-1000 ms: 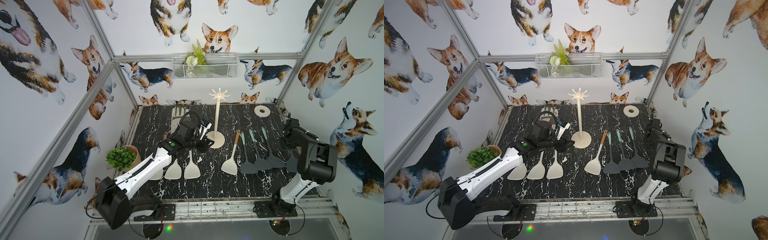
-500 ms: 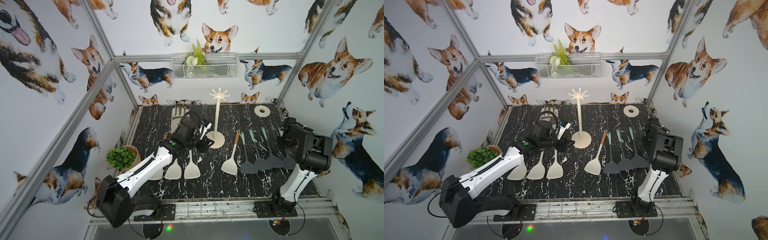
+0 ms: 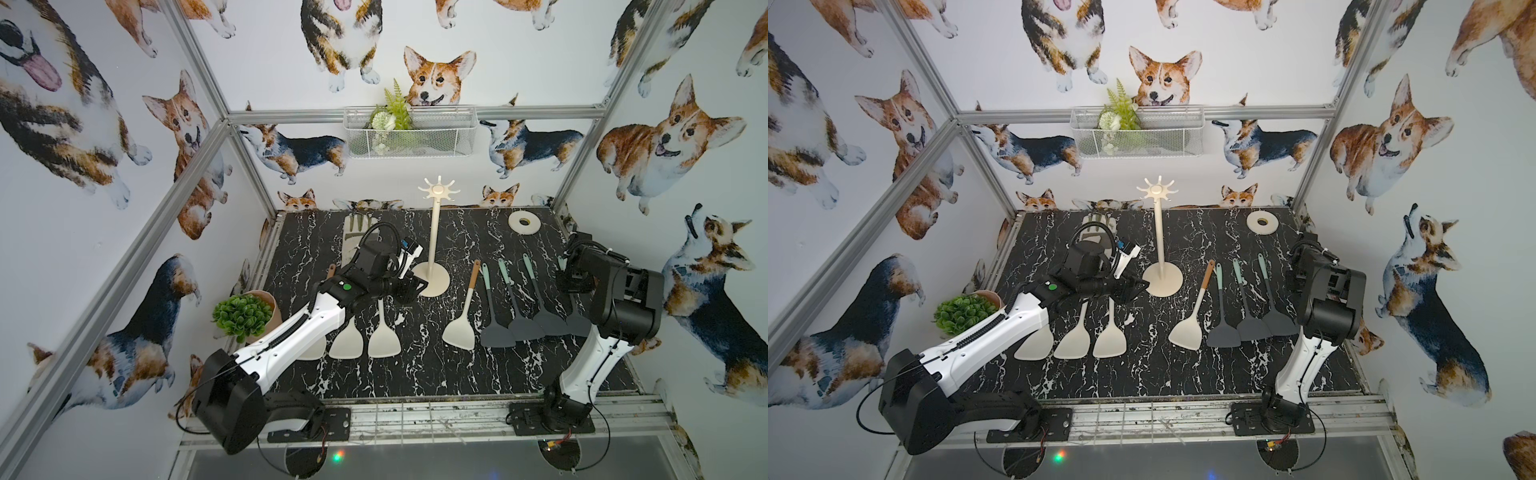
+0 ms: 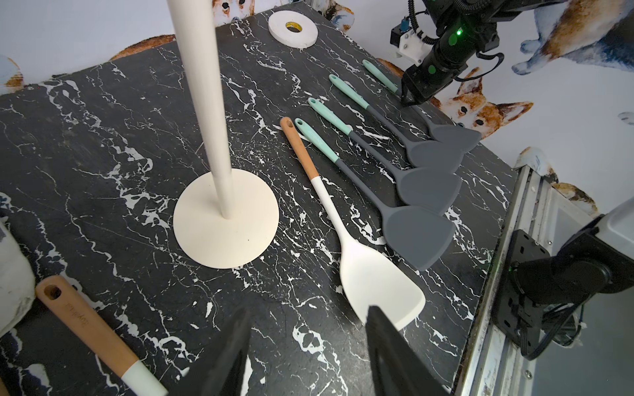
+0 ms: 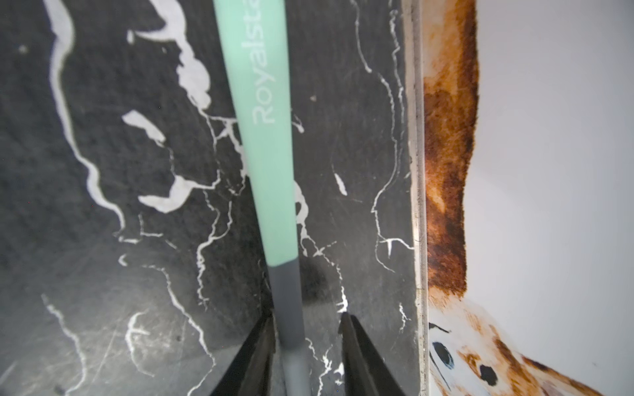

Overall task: Take the spatula off the kitchen utensil rack
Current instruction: Place the spatula at the center of the board.

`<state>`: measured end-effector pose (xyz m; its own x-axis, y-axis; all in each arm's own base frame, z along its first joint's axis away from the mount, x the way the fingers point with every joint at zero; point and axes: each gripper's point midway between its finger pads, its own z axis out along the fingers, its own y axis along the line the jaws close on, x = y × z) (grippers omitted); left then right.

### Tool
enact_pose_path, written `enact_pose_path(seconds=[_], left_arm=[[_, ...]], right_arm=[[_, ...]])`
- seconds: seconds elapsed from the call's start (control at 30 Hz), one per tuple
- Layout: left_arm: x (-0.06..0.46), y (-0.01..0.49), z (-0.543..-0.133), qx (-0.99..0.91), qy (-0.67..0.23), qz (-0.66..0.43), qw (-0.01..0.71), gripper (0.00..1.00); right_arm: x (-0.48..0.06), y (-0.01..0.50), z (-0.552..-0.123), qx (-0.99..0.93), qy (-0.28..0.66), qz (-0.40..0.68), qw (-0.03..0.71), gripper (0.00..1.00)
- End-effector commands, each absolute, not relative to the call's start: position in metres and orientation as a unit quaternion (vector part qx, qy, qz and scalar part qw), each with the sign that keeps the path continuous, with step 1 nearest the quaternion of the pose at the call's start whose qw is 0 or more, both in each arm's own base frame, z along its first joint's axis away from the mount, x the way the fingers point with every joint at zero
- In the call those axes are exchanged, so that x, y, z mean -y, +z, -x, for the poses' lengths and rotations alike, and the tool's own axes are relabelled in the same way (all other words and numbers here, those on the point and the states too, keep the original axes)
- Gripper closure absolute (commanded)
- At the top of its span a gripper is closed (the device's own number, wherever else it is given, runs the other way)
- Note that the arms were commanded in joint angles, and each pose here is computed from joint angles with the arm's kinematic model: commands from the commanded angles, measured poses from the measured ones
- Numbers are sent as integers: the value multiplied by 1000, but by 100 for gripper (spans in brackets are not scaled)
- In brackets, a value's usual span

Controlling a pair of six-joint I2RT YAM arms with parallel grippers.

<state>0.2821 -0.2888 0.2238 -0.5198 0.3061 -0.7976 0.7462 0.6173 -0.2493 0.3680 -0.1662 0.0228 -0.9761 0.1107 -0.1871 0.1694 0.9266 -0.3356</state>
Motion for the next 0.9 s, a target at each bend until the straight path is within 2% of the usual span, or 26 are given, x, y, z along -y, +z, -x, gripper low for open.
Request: enact_pose_path(seconds=[0.0, 0.37, 0.67, 0.87], left_arm=[[290, 228, -284, -813, -304, -323, 378, 43], [284, 230, -288, -814, -296, -318, 385, 43], [281, 229, -288, -816, -290, -315, 388, 42], [274, 231, -292, -819, -274, -309, 398, 41]], right_arm=[[139, 7, -362, -989, -110, -66, 71, 59], [128, 38, -378, -988, -96, -57, 107, 50], [126, 58, -383, -985, -93, -66, 126, 46], [118, 103, -385, -976, -94, -81, 181, 45]])
